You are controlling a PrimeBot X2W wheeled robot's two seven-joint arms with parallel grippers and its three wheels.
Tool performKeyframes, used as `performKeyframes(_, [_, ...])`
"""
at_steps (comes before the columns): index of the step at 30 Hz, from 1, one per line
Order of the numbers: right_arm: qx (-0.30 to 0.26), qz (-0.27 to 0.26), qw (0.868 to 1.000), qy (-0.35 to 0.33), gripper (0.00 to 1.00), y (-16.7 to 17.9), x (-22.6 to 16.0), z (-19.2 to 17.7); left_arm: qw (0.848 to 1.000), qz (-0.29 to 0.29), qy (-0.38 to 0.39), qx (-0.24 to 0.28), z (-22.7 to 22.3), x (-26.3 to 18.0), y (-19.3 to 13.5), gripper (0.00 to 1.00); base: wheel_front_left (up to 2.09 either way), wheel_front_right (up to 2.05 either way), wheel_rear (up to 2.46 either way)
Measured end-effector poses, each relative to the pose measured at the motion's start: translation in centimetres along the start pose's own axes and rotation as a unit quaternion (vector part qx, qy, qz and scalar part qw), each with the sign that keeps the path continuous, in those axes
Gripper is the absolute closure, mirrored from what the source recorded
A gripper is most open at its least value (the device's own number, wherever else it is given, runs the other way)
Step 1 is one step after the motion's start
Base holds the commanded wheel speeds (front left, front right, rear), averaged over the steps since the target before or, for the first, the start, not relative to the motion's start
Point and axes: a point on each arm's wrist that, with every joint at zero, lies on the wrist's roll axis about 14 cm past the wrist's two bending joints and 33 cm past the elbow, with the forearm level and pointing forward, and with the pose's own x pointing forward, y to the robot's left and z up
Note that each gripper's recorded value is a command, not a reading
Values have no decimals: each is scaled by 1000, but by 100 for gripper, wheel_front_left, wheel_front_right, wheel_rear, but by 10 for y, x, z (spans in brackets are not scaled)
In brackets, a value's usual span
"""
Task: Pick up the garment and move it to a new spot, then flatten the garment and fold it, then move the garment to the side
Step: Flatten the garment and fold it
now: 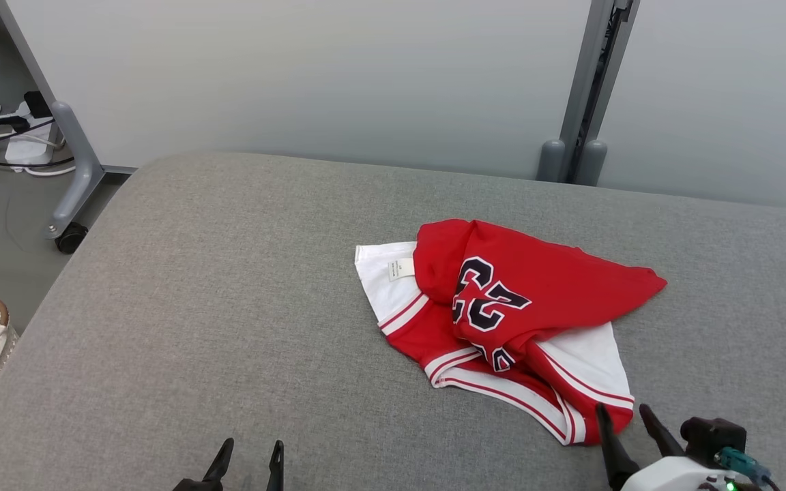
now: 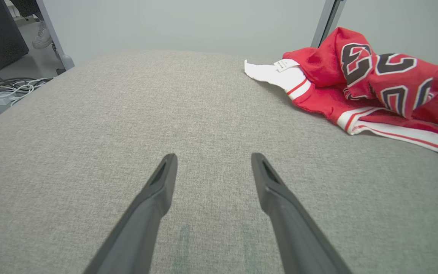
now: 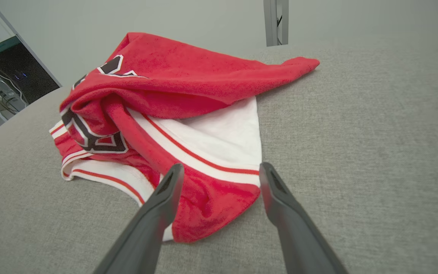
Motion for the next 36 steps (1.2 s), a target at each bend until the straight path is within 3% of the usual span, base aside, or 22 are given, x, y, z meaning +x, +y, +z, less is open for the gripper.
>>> performKeyframes(5, [10, 11, 999, 33, 0, 8, -4, -22, 1000, 1, 4, 0, -2, 0, 0, 0, 0, 0, 0])
performKeyframes(13, [2, 73, 995, 61, 0, 47, -2, -39, 1000, 14, 9, -2, -5, -3, 8, 0, 0, 0, 0])
performKeyframes(20, [-36, 64, 992, 107, 0, 34, -6, -65, 1000, 20, 14, -3, -8, -5, 10, 0, 0, 0, 0])
performKeyframes(21, [-39, 62, 991, 109, 29, 33, -4, -65, 1000, 20, 15, -4, -8, -5, 10, 0, 0, 0, 0])
performKeyframes(22, [-43, 60, 991, 108, 68, 31, -2, -64, 1000, 21, 15, -5, -9, -4, 10, 0, 0, 0, 0])
performKeyframes(23, [-44, 55, 992, 105, 100, 28, 1, -61, 1000, 20, 16, -6, -9, -4, 10, 0, 0, 0, 0])
performKeyframes(28, [-59, 18, 996, 69, 100, 2, 13, -33, 1000, 17, 15, -7, -7, -1, 8, 0, 0, 0, 0])
performKeyframes(36, [-125, -78, 989, -18, 100, -80, 12, 45, 1000, -1, 10, -7, -4, 3, -3, 0, 0, 0, 0])
